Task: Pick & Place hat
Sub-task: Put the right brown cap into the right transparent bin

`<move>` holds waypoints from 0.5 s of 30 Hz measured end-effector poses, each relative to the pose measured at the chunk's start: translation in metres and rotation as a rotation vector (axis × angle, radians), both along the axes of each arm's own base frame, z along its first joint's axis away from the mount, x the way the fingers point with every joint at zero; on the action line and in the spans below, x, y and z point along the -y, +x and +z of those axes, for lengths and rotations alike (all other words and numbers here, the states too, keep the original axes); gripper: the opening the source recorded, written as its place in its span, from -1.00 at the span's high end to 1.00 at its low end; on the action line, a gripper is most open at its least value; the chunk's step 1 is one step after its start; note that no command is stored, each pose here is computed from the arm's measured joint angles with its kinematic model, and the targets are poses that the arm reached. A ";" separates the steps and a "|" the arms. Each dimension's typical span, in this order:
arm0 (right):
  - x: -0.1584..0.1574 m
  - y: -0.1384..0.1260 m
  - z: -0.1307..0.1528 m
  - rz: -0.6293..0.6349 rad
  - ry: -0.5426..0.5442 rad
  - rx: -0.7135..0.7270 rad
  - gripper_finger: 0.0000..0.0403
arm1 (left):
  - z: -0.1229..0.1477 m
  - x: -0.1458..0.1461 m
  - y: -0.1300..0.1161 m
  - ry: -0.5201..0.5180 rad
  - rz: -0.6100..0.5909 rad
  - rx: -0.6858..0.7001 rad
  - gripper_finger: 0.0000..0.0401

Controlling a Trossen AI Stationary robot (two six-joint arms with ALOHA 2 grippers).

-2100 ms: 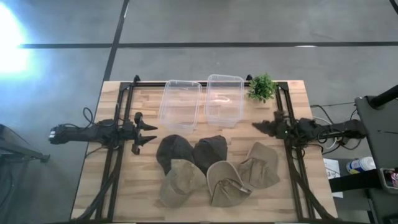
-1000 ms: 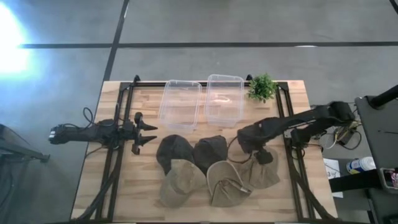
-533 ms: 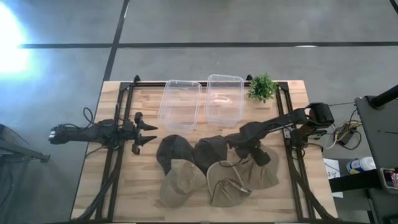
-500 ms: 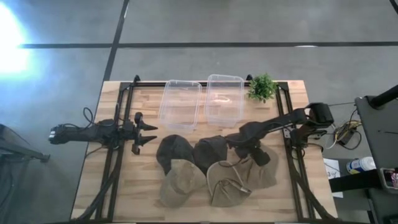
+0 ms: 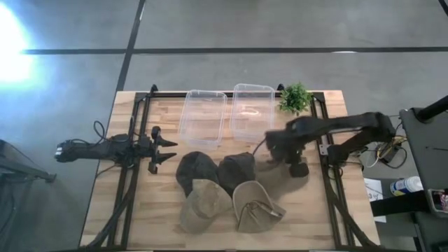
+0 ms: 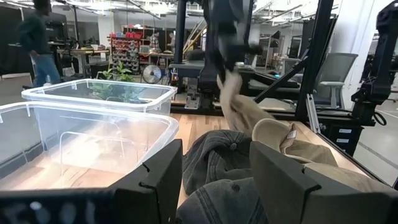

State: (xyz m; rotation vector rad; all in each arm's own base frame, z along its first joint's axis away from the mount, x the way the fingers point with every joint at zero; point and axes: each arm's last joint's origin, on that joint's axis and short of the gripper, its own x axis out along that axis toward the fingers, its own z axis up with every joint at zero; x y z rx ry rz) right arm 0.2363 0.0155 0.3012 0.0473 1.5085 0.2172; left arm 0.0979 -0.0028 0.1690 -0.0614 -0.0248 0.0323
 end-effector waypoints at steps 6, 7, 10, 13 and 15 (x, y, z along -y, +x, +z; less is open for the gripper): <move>0.028 -0.006 0.078 -0.366 0.015 0.482 0.93 | 0.000 0.000 0.000 0.000 0.000 0.000 0.10; 0.033 -0.007 0.090 -0.445 -0.040 0.589 0.93 | 0.000 0.000 0.000 0.000 0.000 0.000 0.10; 0.050 -0.011 0.120 -0.699 -0.299 0.886 0.93 | 0.000 0.000 0.000 0.000 0.000 0.000 0.10; 0.066 -0.016 0.134 -1.017 -0.586 1.039 0.93 | 0.000 0.000 0.000 0.000 0.000 0.000 0.10; 0.079 -0.015 0.132 -1.157 -0.668 1.037 0.93 | 0.000 0.000 0.000 0.000 0.000 -0.001 0.10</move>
